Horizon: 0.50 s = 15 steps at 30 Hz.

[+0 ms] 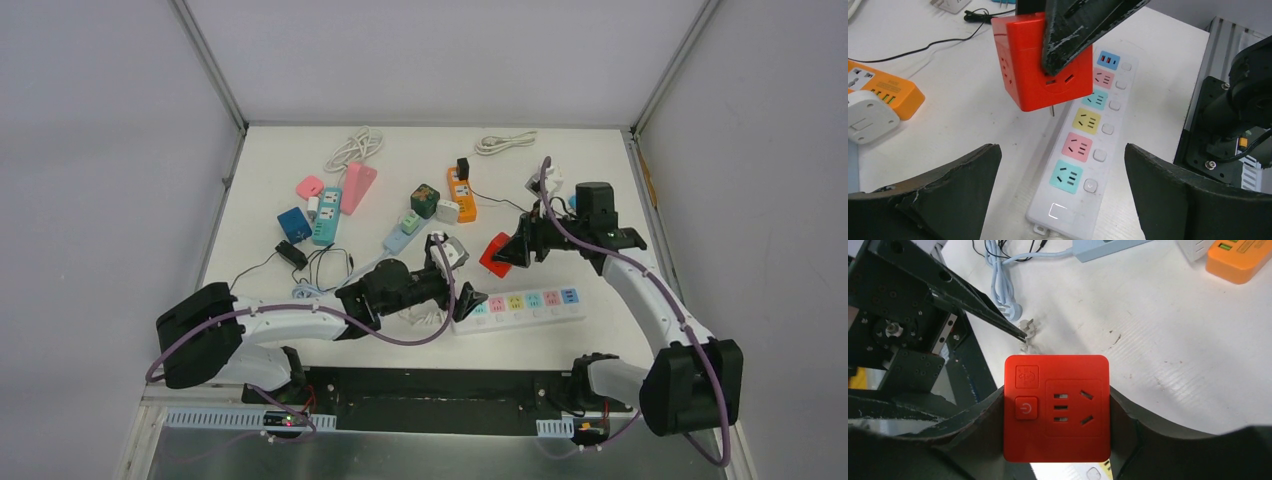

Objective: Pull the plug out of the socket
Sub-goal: Place the plug at the center of the board.

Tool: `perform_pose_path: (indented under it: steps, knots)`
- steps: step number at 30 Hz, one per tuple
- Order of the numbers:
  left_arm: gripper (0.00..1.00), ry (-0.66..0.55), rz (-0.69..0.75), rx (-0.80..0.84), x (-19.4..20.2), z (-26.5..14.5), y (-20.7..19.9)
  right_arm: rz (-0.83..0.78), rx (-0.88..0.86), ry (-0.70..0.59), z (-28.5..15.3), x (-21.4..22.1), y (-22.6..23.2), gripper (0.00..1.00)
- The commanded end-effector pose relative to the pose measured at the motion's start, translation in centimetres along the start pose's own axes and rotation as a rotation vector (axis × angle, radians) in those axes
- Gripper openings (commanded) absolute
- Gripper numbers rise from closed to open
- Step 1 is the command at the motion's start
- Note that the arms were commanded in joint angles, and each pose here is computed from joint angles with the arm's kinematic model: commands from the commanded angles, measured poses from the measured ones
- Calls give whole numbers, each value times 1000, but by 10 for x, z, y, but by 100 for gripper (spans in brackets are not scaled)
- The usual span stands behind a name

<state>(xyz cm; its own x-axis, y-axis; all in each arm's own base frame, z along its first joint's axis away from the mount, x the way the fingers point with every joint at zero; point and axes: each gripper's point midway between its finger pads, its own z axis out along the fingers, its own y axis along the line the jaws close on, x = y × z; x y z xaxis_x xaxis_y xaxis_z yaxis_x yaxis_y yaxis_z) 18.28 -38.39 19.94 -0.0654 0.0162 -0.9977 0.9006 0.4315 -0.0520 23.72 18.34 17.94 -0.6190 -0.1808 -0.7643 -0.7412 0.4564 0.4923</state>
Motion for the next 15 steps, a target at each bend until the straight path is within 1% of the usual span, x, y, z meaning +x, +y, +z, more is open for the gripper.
perform_pose_path:
  steps: [1,3,7,11,15]
  knots:
    - [99,-133,16,48,-32,1,-8,131,-61,-42,10,-14,4,0]
    - [99,-137,14,31,-33,10,-5,145,-61,-33,14,-11,-2,0]
    - [99,-129,-35,-29,-34,26,4,170,-62,-15,19,-9,-7,0]
    - [99,-99,-58,-128,-28,40,21,177,-62,-11,20,-8,-9,0]
    - [98,-93,-65,-157,-26,51,26,186,-62,-5,22,-7,-11,0]
